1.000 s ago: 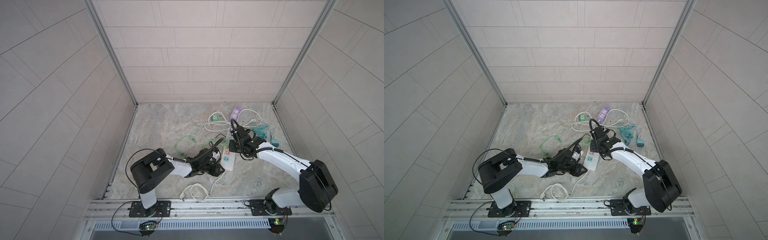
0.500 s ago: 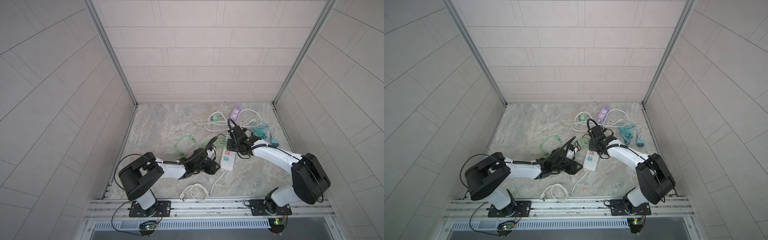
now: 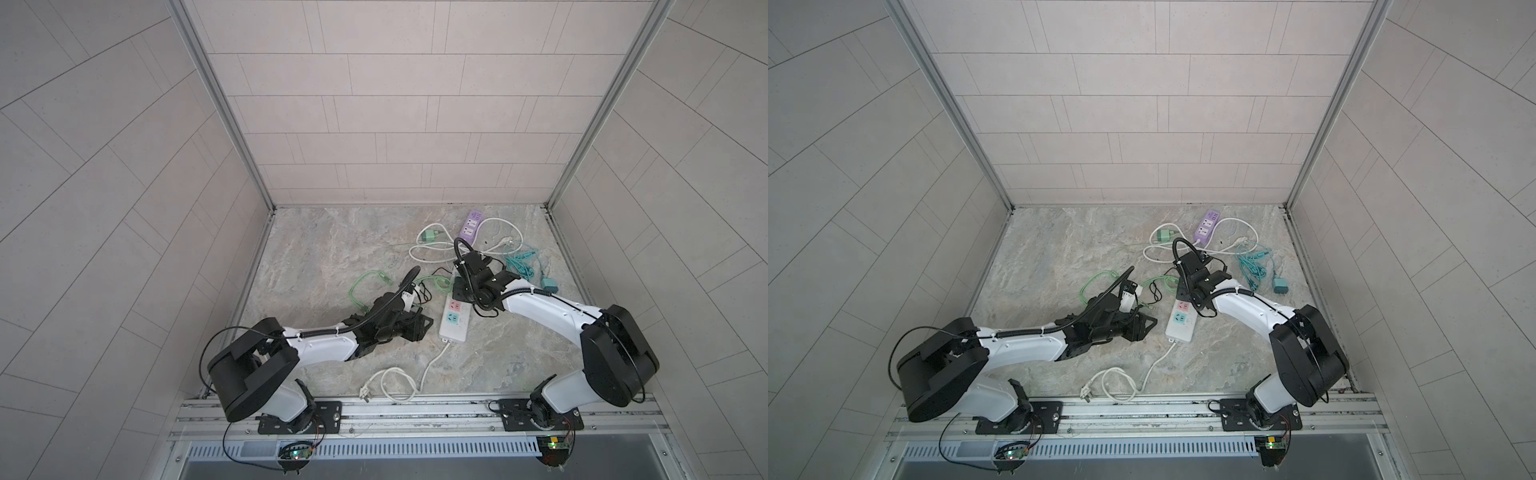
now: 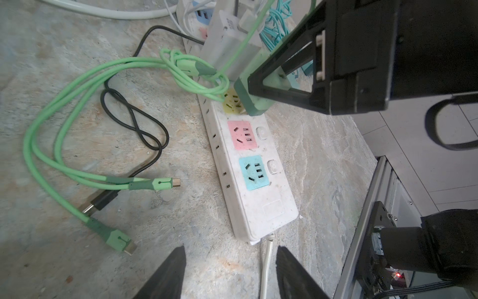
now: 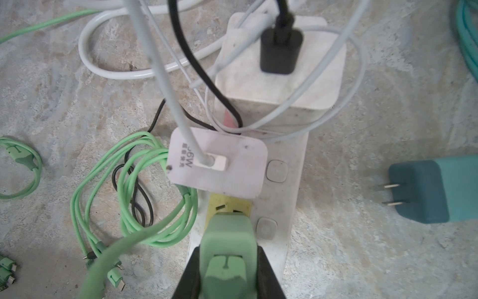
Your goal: Insert the plug
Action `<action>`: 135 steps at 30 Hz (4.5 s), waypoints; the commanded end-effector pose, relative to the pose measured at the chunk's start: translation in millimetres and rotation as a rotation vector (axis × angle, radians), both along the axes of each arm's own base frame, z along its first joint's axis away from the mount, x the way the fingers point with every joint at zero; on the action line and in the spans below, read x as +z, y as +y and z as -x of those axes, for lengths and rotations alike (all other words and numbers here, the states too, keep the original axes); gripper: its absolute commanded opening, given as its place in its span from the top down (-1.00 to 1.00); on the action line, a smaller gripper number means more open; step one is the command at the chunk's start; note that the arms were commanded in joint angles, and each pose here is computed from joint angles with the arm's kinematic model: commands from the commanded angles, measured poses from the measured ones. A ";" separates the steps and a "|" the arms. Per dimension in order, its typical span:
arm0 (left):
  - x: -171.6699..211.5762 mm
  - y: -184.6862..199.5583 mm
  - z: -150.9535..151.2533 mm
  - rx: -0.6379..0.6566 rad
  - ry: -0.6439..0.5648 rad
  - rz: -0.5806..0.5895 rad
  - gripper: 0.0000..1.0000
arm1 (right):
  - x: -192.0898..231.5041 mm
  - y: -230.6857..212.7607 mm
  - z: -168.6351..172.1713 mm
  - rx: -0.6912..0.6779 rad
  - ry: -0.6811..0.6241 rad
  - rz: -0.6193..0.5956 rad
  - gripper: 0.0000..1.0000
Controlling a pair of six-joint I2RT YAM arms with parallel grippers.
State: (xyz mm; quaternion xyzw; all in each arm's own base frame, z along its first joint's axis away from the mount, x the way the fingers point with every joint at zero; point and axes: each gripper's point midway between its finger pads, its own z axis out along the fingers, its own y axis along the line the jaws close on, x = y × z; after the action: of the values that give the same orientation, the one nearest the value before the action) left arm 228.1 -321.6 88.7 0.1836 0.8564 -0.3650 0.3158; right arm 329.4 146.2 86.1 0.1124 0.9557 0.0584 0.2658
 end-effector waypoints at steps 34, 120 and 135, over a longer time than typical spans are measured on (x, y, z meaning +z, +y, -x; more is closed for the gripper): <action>-0.1 25.6 -5.0 0.100 -0.042 0.004 -0.23 | 0.1 -19.9 -0.6 -0.123 -0.078 0.001 1.00; 2.6 26.0 -11.7 0.138 -0.043 0.011 -0.19 | -49.1 -4.0 60.3 -0.176 0.087 0.128 1.00; 41.2 56.5 -44.7 0.331 -0.143 -0.072 -0.51 | -103.5 -7.7 75.0 -0.151 0.206 0.235 1.00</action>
State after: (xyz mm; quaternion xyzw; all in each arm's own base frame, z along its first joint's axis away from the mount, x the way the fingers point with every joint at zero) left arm 261.5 -274.2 114.2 0.0824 0.8660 -0.2927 0.3969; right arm 295.4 161.5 55.5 0.1715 0.9394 -0.0241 0.2957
